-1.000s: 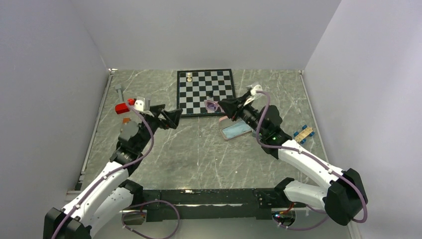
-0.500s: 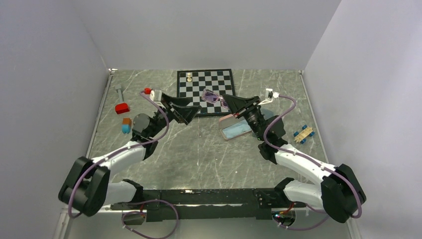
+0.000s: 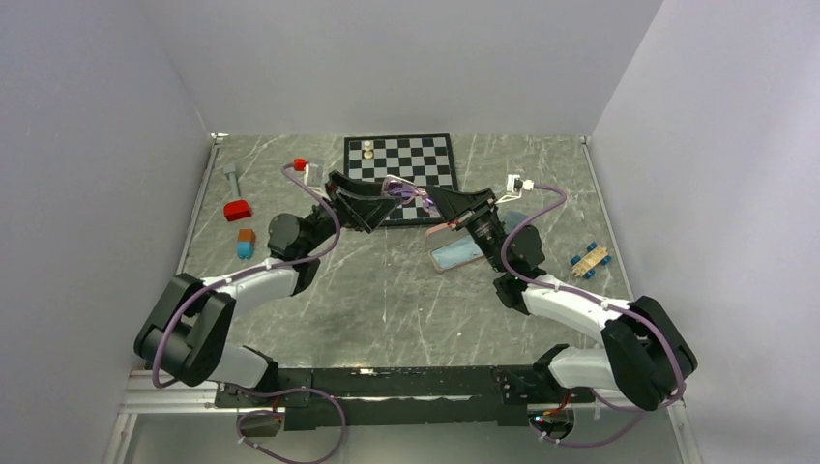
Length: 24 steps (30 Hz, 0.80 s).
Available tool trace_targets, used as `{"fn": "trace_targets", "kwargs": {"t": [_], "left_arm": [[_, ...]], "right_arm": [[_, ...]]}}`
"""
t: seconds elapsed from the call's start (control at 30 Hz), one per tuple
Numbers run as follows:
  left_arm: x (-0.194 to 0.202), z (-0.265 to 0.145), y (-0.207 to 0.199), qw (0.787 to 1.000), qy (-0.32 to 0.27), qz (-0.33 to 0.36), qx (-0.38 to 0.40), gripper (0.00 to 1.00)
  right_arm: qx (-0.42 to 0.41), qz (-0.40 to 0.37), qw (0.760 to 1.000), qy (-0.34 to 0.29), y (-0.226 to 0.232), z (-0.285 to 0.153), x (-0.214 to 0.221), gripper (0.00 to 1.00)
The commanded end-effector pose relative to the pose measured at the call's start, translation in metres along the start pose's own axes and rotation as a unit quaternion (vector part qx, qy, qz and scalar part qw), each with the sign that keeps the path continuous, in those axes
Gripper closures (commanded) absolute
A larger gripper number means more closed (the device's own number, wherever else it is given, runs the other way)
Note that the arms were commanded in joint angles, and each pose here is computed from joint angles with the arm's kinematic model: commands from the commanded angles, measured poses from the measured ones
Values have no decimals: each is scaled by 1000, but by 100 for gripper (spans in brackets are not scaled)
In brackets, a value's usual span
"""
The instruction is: Organize the sunglasses
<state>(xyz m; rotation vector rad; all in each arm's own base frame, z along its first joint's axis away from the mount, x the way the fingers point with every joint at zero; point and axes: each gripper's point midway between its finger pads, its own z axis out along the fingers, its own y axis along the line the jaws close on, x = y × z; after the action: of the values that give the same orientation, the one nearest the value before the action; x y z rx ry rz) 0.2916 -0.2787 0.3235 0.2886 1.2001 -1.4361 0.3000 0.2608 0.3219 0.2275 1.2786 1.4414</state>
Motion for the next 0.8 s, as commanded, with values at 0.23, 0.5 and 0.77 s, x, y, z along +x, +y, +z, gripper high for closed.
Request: {"fn": "trace_targets", "kwargs": {"t": [0.23,0.5,0.77], "left_arm": [[-11,16,-27,997,5,-10,71,74],[-9,9,-31,997,17,-6,77,100],[-10,1,-37,996,11,11,86,100]], "right_arm": [[-60,43,997,5,24,-2,6,95],[-40,14,998,51,12,2,25,74],[-34,-20,993,107,7,7,42,35]]}}
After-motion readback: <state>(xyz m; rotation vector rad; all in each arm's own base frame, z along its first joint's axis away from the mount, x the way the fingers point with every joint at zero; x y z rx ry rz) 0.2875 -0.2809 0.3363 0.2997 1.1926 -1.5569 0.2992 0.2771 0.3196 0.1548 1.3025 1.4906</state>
